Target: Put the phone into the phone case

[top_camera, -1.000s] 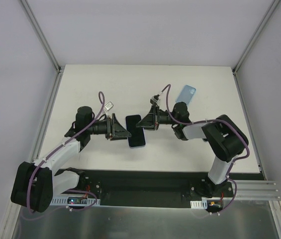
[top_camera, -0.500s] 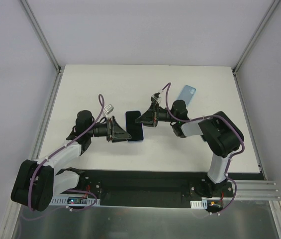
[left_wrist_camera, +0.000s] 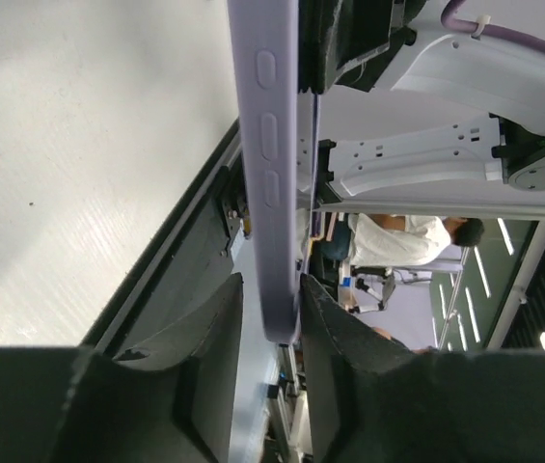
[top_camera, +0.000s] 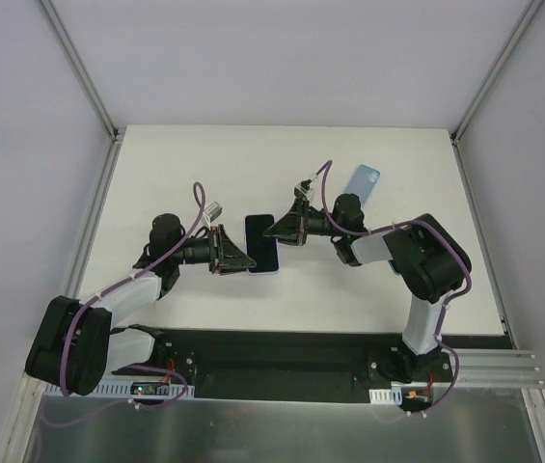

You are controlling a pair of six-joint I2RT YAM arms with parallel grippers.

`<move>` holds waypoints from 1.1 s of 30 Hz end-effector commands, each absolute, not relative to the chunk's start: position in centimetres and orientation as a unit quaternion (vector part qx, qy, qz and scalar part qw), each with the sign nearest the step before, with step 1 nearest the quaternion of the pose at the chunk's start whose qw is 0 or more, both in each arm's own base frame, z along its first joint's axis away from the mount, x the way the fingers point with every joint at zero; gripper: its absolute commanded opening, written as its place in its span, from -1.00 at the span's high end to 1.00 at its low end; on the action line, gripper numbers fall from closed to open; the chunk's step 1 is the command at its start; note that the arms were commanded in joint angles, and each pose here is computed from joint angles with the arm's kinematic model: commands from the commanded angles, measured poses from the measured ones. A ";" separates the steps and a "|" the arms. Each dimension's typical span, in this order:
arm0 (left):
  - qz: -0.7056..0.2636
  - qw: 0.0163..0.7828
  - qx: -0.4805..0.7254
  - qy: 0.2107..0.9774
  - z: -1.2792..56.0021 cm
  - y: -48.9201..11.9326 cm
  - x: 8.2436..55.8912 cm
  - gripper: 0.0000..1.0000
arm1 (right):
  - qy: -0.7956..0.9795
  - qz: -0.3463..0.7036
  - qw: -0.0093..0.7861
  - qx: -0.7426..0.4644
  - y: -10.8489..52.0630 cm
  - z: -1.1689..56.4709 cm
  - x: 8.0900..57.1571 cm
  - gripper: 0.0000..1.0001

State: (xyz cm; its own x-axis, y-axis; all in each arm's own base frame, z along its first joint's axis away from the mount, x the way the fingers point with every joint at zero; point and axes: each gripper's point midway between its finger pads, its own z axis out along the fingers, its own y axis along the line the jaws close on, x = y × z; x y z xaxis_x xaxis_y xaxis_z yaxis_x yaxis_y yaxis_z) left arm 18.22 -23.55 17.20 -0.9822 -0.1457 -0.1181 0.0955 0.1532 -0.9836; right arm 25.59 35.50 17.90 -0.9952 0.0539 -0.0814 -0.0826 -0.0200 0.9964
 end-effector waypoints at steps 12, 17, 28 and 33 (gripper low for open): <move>-0.655 0.124 0.015 0.746 18.4 -24.2 19.8 0.34 | 0.615 0.769 0.122 -0.126 35.2 24.7 21.9 0.65; -0.653 0.122 0.023 0.748 18.4 -24.3 19.7 1.00 | 0.625 0.763 0.118 -0.112 35.2 23.2 22.1 0.32; -0.653 0.070 0.048 0.753 17.8 -25.0 18.5 1.00 | 0.615 0.771 0.142 -0.086 34.9 24.8 23.9 0.05; -0.653 0.067 0.051 0.752 18.0 -25.1 17.5 1.00 | 0.615 0.773 0.138 -0.067 34.4 25.3 25.3 0.14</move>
State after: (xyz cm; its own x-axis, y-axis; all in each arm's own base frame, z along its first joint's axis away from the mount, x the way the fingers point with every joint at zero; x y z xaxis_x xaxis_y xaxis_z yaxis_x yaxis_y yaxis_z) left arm 18.70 -24.73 16.74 -0.9911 -0.0602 -0.1184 0.1069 0.1685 -0.9799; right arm 24.80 35.08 17.90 -0.9962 0.0798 -0.0346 -0.0356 -0.0121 0.9993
